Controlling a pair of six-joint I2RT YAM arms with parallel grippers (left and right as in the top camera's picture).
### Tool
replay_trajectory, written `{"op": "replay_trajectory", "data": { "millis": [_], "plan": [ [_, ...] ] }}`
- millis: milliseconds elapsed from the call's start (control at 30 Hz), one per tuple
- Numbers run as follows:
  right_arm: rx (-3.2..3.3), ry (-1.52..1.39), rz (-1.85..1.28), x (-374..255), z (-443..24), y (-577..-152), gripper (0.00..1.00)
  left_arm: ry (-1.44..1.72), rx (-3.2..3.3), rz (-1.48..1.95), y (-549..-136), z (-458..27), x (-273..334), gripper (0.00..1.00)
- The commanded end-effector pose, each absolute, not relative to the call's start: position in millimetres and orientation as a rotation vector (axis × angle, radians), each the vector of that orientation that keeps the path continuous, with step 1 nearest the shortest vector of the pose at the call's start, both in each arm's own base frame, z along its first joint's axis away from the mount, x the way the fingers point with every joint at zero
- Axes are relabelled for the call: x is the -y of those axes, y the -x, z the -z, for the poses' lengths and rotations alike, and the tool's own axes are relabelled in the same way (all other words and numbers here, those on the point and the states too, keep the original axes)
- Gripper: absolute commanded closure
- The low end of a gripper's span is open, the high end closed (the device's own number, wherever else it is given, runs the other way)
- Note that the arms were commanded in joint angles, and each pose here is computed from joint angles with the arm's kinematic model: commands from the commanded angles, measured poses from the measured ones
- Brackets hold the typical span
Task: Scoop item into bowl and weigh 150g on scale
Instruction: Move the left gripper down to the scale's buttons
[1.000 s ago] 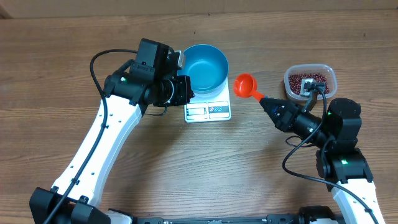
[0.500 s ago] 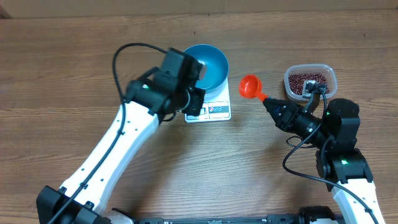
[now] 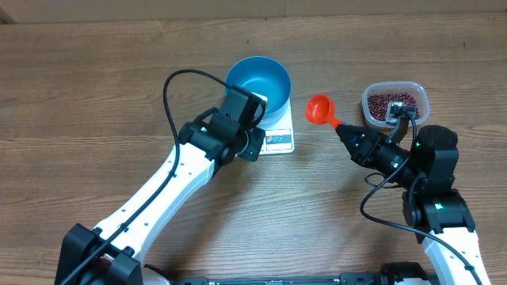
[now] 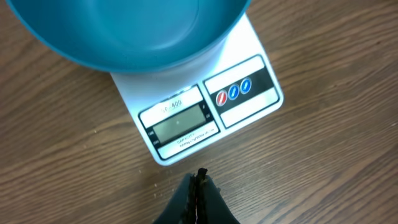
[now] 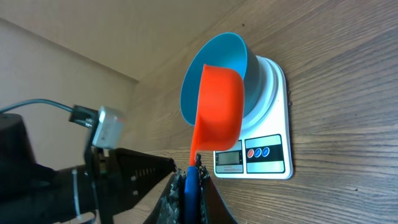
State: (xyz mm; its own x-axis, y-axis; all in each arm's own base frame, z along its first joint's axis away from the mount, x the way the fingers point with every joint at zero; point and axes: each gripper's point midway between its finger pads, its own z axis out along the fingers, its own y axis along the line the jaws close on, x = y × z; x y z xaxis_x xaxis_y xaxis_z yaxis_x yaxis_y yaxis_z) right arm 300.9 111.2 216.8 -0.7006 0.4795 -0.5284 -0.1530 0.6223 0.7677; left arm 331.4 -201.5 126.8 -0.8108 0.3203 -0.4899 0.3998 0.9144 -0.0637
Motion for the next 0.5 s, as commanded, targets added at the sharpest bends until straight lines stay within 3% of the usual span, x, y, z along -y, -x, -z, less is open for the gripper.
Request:
{"op": "replay_trajectory", "data": {
  "millis": [0, 467],
  "plan": [
    [-2.07, -0.239, -1.068, -109.1, -226.6, -302.3, 0.96, -0.555, -2.539, 0.23, -330.1, -128.9, 208.9, 0.96],
    [-2.071, -0.247, -1.064, -108.3, -226.2, -302.8, 0.96, -0.615, -2.472, 0.274, -346.3, -100.3, 248.6, 0.96]
  ]
}}
